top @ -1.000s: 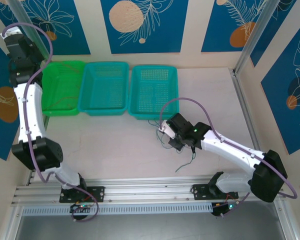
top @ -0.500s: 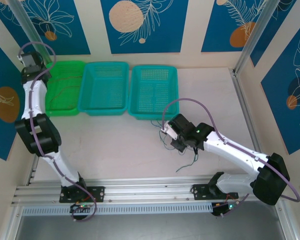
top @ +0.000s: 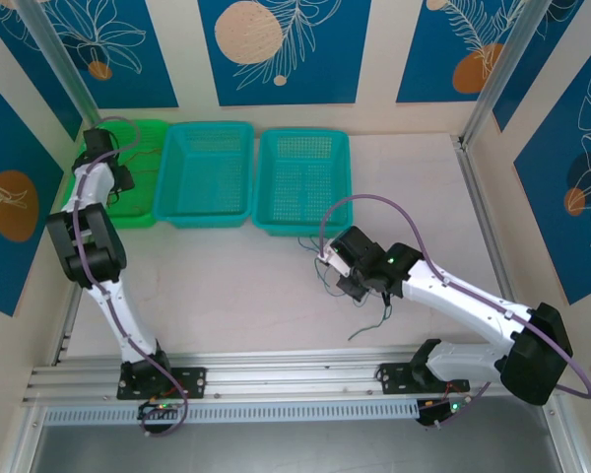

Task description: Untangle the cables

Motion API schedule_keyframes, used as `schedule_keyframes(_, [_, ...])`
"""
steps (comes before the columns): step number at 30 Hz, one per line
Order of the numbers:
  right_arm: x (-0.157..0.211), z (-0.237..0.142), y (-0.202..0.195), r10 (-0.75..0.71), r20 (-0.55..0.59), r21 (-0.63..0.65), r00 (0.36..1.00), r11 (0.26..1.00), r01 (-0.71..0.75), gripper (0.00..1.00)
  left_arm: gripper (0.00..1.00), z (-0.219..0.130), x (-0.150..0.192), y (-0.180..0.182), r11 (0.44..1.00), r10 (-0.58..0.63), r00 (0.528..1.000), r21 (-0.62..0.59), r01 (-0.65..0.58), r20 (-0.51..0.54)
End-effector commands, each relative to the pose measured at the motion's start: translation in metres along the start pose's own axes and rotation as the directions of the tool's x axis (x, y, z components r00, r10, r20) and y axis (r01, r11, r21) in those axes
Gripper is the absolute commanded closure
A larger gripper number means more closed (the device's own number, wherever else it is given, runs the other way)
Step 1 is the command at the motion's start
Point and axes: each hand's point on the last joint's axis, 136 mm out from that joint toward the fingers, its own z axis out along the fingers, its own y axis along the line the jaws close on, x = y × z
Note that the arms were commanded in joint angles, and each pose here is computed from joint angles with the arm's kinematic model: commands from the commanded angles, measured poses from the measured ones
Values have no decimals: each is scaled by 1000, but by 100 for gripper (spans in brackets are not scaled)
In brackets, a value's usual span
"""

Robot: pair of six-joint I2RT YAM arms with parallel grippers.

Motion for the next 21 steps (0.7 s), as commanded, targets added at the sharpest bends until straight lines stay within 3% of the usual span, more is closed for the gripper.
schedule_keyframes(1, [-7, -16, -6, 21, 44, 23, 999, 999, -22, 100, 26, -26, -19, -3, 999, 8, 998, 31, -9, 58])
schedule_keyframes(5, [-9, -18, -6, 20, 55, 24, 998, 999, -21, 100, 0, -70, -49, 11, 1000, -9, 984, 2, 9, 178])
schedule_keyframes(11, [-7, -16, -6, 24, 51, 31, 998, 999, -26, 100, 0, -149, -89, 21, 999, -33, 938, 18, 28, 344])
schedule_keyframes(14, [-10, -15, -8, 38, 65, 41, 997, 998, -40, 100, 1, -190, -94, 2, 988, -84, 916, 149, 27, 392])
schedule_keyframes(16, [-16, -14, -2, 54, 88, 1, 995, 999, -55, 100, 5, -228, -89, -34, 927, -157, 908, 376, -1, 389])
schedule_keyframes(18, [-23, -14, 7, 79, 123, -63, 989, 995, -72, 100, 8, -275, -76, -75, 799, -213, 904, 599, -58, 372])
schedule_keyframes(21, [-35, -9, 21, 130, 160, -148, 979, 983, -106, 100, 10, -339, -35, -134, 633, -193, 904, 752, -182, 381])
